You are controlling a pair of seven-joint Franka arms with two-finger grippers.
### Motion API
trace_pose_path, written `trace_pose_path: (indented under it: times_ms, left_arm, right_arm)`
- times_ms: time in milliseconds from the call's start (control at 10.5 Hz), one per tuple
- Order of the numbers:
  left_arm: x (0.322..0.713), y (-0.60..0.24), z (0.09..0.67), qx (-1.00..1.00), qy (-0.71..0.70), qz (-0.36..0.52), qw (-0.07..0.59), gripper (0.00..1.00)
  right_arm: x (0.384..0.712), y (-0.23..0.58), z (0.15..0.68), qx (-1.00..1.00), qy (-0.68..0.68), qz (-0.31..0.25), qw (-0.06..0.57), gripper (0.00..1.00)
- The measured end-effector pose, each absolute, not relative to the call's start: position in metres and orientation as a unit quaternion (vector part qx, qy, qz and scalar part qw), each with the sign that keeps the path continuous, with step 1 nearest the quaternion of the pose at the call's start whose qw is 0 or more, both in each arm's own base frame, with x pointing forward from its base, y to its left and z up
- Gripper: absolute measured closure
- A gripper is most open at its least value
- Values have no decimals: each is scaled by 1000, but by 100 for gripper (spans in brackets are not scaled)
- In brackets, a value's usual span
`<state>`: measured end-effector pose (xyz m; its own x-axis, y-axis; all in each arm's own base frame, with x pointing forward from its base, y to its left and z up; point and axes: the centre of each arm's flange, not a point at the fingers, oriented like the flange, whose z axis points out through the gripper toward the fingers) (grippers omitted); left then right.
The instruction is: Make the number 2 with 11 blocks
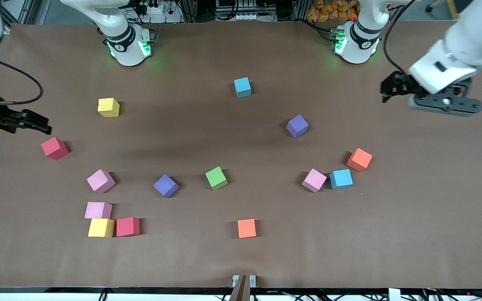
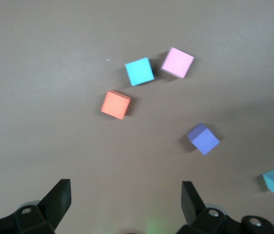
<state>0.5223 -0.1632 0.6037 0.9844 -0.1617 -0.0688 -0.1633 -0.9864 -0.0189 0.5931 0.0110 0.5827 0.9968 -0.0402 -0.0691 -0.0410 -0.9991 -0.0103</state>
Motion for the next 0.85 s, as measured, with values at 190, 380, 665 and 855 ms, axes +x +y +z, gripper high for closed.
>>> trace_pose_path:
  times_ms: [190, 380, 665, 855]
  left_arm:
    - [503, -221, 582, -996, 70, 48, 21, 0]
    - [485, -281, 556, -994, 96, 56, 26, 0]
    - [452, -383, 489, -985, 155, 68, 26, 0]
    - [409, -444, 432, -984, 161, 74, 23, 0]
  right_arm:
    - [599, 38, 560, -999, 9, 44, 11, 0]
    - [611, 62, 524, -999, -7, 45, 11, 0]
    - [627, 110, 464, -998, -40, 48, 11, 0]
    - [634, 151, 428, -997, -67, 41, 10, 0]
